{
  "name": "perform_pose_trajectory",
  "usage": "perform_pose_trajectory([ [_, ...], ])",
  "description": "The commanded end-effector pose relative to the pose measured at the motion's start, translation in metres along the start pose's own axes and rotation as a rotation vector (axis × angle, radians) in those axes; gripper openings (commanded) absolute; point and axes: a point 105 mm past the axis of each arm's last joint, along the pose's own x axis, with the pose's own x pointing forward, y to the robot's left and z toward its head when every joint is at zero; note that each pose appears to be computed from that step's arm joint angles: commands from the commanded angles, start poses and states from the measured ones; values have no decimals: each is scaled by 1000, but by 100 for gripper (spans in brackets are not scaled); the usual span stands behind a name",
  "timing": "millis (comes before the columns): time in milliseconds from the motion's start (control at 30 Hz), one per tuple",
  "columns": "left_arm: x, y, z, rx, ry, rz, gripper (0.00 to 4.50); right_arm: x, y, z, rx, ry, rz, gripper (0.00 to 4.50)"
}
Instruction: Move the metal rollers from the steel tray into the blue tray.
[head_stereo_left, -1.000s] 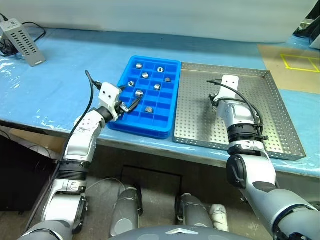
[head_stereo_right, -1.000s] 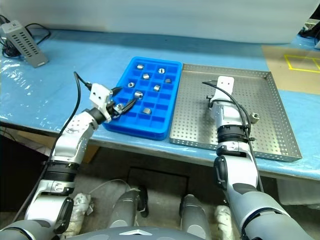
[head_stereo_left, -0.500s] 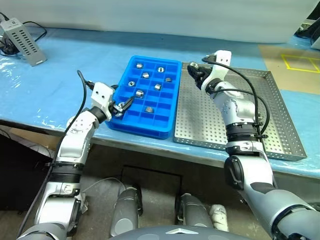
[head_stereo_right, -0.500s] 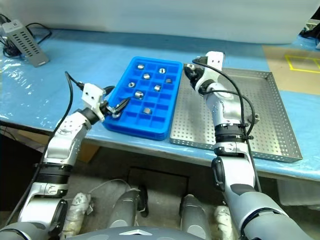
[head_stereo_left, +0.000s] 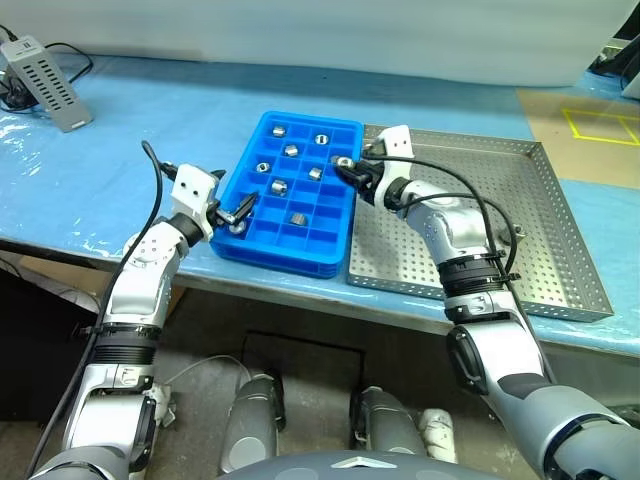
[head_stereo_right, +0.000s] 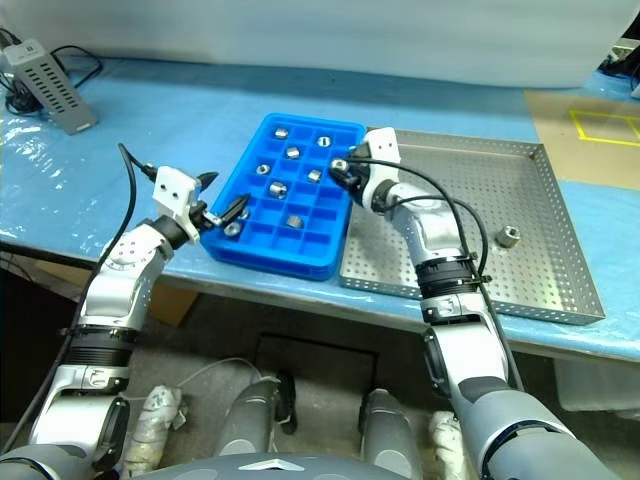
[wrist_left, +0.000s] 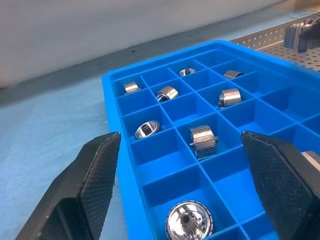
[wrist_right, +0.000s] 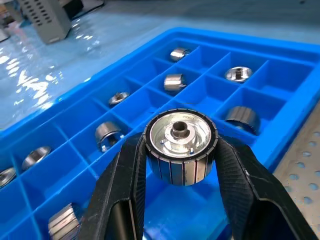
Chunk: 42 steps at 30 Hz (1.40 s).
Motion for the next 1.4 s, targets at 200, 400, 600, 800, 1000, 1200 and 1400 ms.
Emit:
perform_pose_trajectory([
  [200, -1, 2, 13, 32, -44, 10, 407, -3, 9, -1, -63, 30, 20, 374],
  [400, 16, -14, 15, 11, -60, -57, 407, -31, -50, 37, -133, -136, -299, 404],
  [600, 41, -43, 18, -1, -80, -192, 407, -81, -91, 31, -185, -128, -534, 404],
  [800, 66, -68, 25, -17, -109, -313, 407, -139, -115, 12, -191, -62, -734, 404],
  [1000, 83, -89, 28, -26, -129, -406, 407, -192, -136, 1, -151, -27, -949, 404],
  [1200, 91, -98, 32, -26, -150, -445, 407, -205, -140, -5, -25, -55, -998, 404],
  [1400, 92, -100, 30, -18, -157, -445, 407, -194, -140, -5, 70, -79, -960, 448],
])
